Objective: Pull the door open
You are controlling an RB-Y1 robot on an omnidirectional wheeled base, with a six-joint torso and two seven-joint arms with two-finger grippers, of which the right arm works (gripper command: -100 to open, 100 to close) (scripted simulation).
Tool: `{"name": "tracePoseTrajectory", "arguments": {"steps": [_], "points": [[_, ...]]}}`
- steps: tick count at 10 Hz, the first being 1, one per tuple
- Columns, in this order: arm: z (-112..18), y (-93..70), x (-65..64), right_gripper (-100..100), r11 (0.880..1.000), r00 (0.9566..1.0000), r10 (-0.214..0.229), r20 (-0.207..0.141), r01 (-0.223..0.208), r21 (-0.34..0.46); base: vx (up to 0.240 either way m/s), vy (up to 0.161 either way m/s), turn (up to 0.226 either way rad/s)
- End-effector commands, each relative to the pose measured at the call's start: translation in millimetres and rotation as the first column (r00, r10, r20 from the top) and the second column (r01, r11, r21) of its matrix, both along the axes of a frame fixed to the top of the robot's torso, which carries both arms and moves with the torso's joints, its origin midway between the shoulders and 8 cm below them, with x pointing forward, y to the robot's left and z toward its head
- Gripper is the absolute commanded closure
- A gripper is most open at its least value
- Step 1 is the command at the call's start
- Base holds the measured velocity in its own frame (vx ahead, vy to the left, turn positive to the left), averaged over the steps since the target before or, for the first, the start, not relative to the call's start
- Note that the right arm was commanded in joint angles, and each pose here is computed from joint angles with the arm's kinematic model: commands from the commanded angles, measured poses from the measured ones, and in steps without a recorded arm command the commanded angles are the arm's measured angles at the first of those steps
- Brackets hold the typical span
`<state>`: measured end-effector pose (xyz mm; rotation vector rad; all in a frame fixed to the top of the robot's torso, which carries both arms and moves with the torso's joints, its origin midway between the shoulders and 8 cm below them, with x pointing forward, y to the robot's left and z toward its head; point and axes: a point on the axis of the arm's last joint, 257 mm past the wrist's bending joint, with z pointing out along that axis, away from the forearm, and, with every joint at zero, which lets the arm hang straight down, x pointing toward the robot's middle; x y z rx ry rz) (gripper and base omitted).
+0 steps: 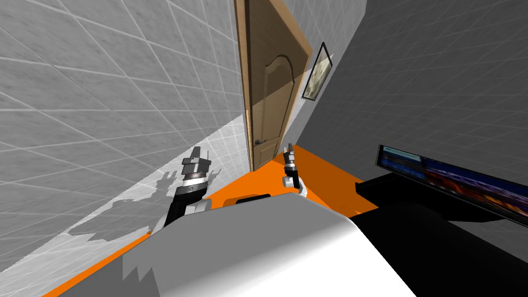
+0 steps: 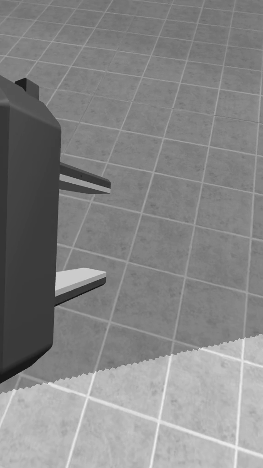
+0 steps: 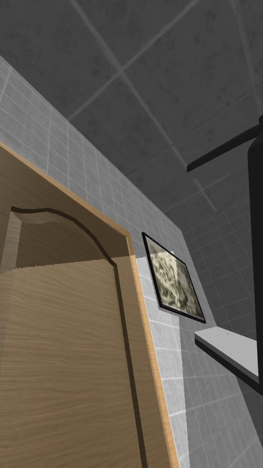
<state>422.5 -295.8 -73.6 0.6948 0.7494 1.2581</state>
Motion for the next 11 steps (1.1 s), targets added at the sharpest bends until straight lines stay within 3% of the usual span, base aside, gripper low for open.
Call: {"name": "tracePoseTrajectory", "arguments": {"steps": [1, 7, 11], "points": [[-11.9, 0.0, 10.0, -100, 1.0, 0.9997, 0.008, -0.023, -0.008, 0.004, 0.038, -0.058, 0.168], [-51.1, -1.9, 35.5, -100, 1.0, 0.9948, 0.024, -0.099, -0.023, 0.016, 0.034, -0.045, 0.099], [-80.9, -4.3, 51.3, -100, 0.999, 0.987, 0.032, -0.158, -0.029, 0.024, 0.027, -0.049, 0.111]]}}
